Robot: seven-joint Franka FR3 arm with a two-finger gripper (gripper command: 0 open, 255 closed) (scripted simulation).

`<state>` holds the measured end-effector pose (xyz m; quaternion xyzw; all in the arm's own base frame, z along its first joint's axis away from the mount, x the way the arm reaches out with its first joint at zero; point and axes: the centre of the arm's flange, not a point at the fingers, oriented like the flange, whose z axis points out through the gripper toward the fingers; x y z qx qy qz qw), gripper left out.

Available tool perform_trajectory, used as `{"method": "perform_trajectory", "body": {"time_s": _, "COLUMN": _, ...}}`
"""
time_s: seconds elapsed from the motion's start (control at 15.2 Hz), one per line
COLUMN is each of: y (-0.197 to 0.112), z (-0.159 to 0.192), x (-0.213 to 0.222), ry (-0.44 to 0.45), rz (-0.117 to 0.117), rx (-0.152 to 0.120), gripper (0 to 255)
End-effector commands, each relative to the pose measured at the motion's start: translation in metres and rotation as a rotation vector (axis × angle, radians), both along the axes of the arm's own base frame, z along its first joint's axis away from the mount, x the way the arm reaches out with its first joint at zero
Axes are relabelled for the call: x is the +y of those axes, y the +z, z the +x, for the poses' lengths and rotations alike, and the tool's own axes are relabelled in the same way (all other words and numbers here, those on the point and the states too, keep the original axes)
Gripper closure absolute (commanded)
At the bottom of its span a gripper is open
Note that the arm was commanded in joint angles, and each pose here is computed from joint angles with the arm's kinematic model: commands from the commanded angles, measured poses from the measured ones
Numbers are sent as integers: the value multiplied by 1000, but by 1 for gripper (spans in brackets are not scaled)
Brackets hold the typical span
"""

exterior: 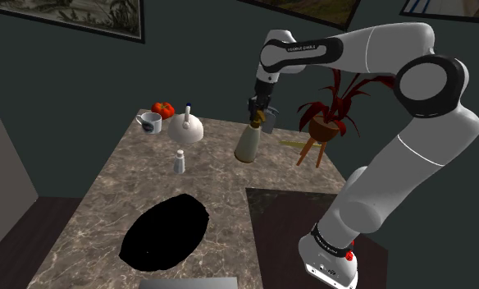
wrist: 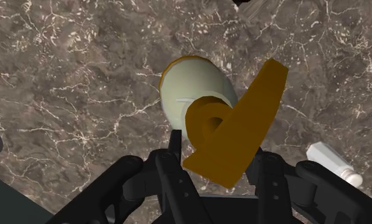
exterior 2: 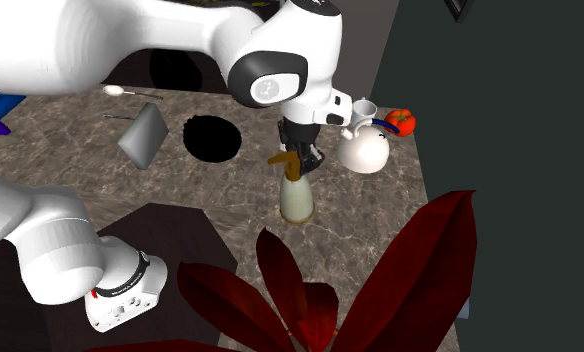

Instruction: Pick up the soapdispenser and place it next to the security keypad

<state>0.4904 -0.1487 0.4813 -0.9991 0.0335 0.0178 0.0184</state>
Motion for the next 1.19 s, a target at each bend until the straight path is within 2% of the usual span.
{"method": "perform_trajectory", "body": {"time_s": 0.0, "y": 10, "z": 0, "x": -1, "ry": 0, "rz": 0, "rx": 0, "gripper": 255}}
{"method": "perform_trajectory", "body": {"time_s": 1.12, "y": 100, "z": 0, "x": -1, "ry": 0, "rz": 0, "rx": 0, "gripper": 255}}
